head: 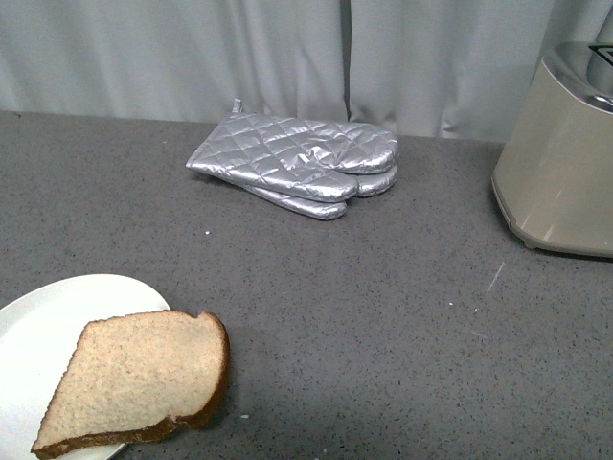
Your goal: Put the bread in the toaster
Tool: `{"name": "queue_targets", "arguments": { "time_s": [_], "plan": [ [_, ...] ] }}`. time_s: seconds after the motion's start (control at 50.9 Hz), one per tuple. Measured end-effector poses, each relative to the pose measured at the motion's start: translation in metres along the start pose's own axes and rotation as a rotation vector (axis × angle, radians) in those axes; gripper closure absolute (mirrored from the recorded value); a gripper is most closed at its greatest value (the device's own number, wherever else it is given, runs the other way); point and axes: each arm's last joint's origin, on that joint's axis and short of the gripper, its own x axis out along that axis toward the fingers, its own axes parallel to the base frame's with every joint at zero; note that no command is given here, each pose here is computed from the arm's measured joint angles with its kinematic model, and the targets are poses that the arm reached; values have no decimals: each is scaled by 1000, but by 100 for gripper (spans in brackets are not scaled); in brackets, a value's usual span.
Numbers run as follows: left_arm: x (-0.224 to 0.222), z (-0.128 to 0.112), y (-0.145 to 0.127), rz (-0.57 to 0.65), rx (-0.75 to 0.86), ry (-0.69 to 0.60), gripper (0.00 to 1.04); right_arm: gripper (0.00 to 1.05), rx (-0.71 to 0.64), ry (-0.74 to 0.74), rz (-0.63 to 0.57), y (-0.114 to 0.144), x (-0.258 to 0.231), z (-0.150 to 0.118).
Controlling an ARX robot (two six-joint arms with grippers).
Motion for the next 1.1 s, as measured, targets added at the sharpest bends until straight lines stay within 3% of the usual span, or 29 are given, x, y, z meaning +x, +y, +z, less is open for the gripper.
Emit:
{"name": "queue_targets", "arguments": {
  "time_s": [1.101],
  "plan": [
    [0, 0, 0, 0, 0, 0, 7, 9, 0, 0, 0, 0, 0, 0]
  ]
}}
